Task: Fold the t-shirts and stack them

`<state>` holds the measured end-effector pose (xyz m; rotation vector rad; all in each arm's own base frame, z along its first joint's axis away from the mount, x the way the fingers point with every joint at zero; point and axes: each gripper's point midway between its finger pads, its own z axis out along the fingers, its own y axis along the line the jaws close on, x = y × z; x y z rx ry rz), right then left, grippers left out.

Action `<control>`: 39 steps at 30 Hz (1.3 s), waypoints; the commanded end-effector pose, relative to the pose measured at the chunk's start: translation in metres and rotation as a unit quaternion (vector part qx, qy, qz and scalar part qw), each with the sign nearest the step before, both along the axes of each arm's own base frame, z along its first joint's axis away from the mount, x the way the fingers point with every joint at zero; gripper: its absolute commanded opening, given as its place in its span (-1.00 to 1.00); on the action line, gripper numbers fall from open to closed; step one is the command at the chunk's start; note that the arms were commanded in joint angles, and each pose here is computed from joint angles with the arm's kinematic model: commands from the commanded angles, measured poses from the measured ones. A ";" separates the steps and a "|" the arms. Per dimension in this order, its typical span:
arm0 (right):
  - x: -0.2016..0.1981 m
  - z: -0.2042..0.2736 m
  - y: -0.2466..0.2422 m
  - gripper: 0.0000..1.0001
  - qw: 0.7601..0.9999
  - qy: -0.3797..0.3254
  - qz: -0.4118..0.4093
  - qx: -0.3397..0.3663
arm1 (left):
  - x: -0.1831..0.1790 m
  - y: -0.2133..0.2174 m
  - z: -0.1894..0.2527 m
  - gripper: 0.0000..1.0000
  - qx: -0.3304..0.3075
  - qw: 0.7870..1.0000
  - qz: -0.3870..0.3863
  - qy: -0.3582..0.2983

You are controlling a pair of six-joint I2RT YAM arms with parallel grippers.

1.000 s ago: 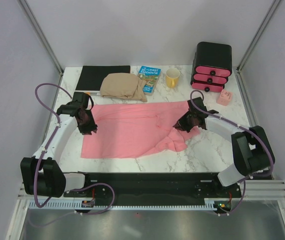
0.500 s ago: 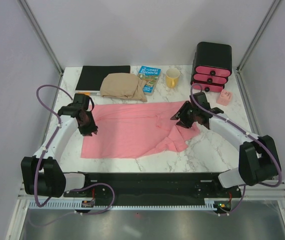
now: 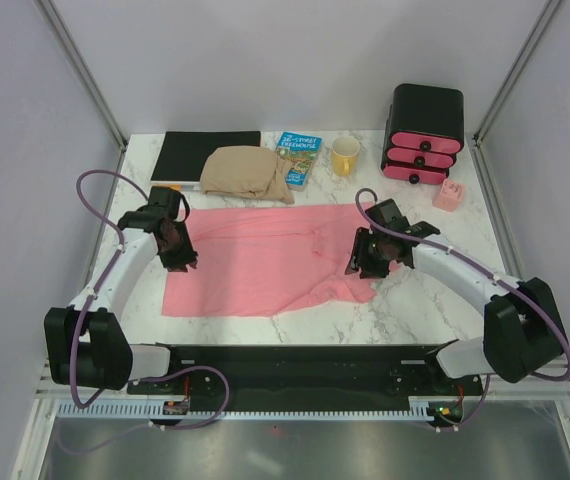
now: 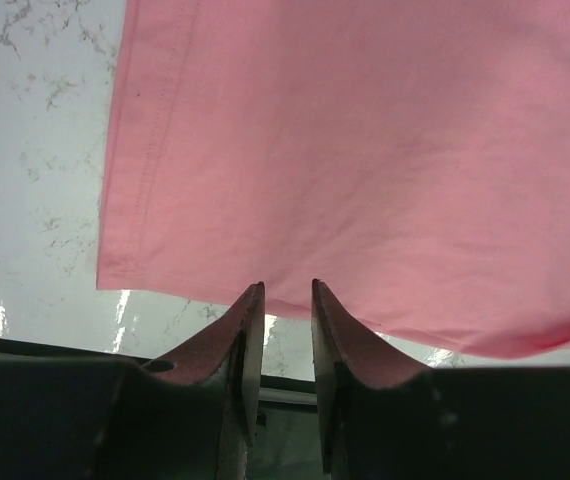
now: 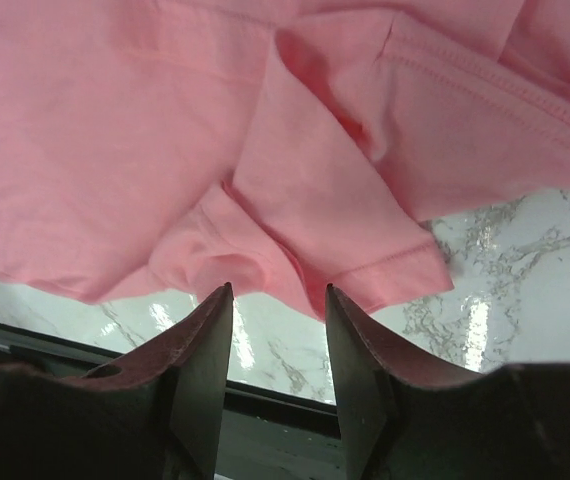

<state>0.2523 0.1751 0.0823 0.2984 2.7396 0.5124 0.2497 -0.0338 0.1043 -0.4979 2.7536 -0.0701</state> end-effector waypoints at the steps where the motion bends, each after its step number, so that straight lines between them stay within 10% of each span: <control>1: -0.015 -0.021 0.000 0.00 0.999 0.025 0.031 -0.010 | 0.007 -0.005 0.004 -0.35 -0.006 1.000 -0.025 -0.017; 22: -0.033 -0.050 0.016 -0.03 0.995 0.068 0.070 0.000 | 0.005 -0.008 0.004 -0.35 -0.008 1.000 -0.025 -0.017; 30: -0.029 -0.051 0.015 -0.86 0.996 0.060 0.067 -0.011 | 0.004 -0.007 0.003 -0.35 -0.004 1.000 -0.023 -0.017; 39: -0.009 -0.004 0.018 -1.00 0.997 0.003 0.076 -0.015 | 0.000 0.001 -0.008 -0.31 0.014 1.000 -0.012 -0.004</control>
